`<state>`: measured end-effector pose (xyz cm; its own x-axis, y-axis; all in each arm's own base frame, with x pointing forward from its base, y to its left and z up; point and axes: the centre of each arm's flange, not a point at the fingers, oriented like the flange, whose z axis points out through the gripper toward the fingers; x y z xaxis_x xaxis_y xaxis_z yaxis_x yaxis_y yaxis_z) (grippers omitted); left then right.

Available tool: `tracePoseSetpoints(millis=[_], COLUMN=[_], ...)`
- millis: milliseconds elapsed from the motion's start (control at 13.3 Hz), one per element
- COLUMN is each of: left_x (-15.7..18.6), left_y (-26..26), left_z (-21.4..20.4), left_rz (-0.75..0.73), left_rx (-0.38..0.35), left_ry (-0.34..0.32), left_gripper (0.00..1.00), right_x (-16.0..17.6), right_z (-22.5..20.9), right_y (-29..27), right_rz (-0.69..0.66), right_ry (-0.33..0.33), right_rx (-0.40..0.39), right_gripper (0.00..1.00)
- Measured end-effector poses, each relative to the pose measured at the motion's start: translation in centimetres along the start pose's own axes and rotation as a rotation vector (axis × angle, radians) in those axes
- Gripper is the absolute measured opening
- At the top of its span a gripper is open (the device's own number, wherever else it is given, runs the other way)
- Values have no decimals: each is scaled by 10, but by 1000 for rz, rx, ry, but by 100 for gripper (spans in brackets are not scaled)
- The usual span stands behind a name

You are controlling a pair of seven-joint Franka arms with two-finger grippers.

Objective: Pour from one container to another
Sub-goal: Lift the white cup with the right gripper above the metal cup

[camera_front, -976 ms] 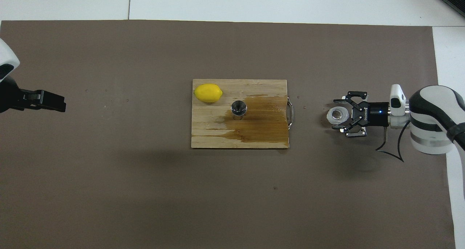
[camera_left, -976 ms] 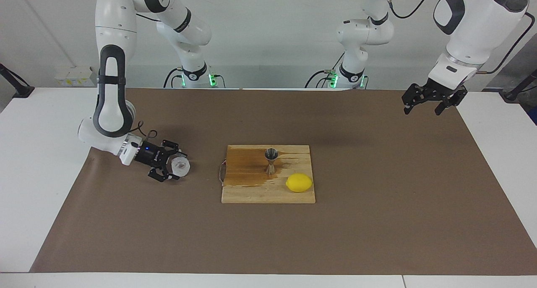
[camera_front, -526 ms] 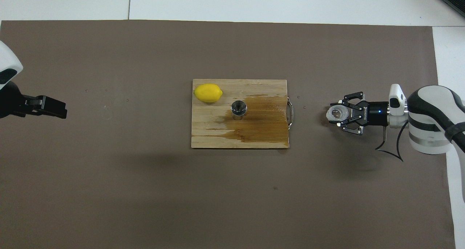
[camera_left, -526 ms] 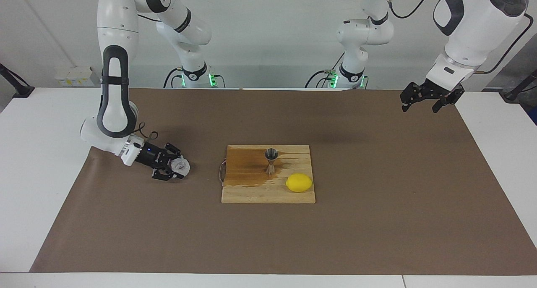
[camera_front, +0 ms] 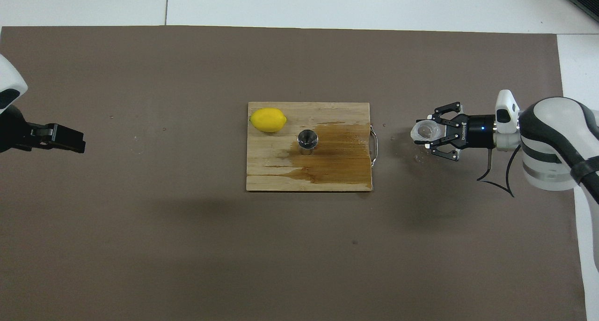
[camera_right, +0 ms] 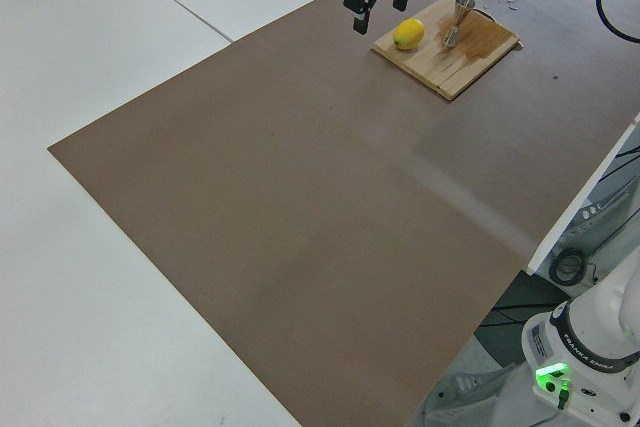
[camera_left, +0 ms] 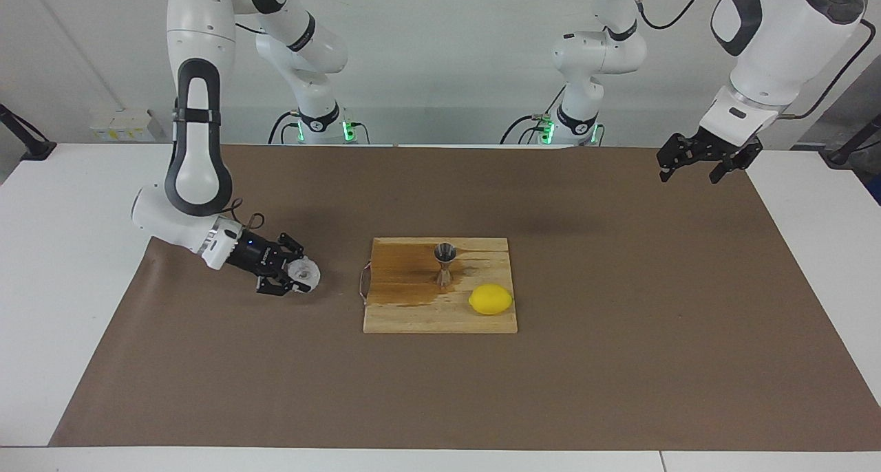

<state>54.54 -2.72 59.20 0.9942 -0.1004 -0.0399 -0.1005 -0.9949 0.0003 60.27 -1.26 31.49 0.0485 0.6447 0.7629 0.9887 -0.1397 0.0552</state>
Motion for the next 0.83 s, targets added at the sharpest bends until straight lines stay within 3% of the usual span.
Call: tracePoseSetpoints(millis=[375, 526, 826], left_x=[0, 0, 0], left_y=[0, 0, 0], left_z=[0, 0, 0], left_rz=[0, 0, 0], left_rx=[0, 0, 0], left_ry=[0, 0, 0], left_gripper=[100, 100, 100], right_x=[112, 145, 193], right_z=[27, 50, 84], right_y=[-11, -18, -28], right_rz=[46, 67, 111], right_ry=[-161, -236, -314], right_rx=[20, -2, -63], right_gripper=[50, 50, 50])
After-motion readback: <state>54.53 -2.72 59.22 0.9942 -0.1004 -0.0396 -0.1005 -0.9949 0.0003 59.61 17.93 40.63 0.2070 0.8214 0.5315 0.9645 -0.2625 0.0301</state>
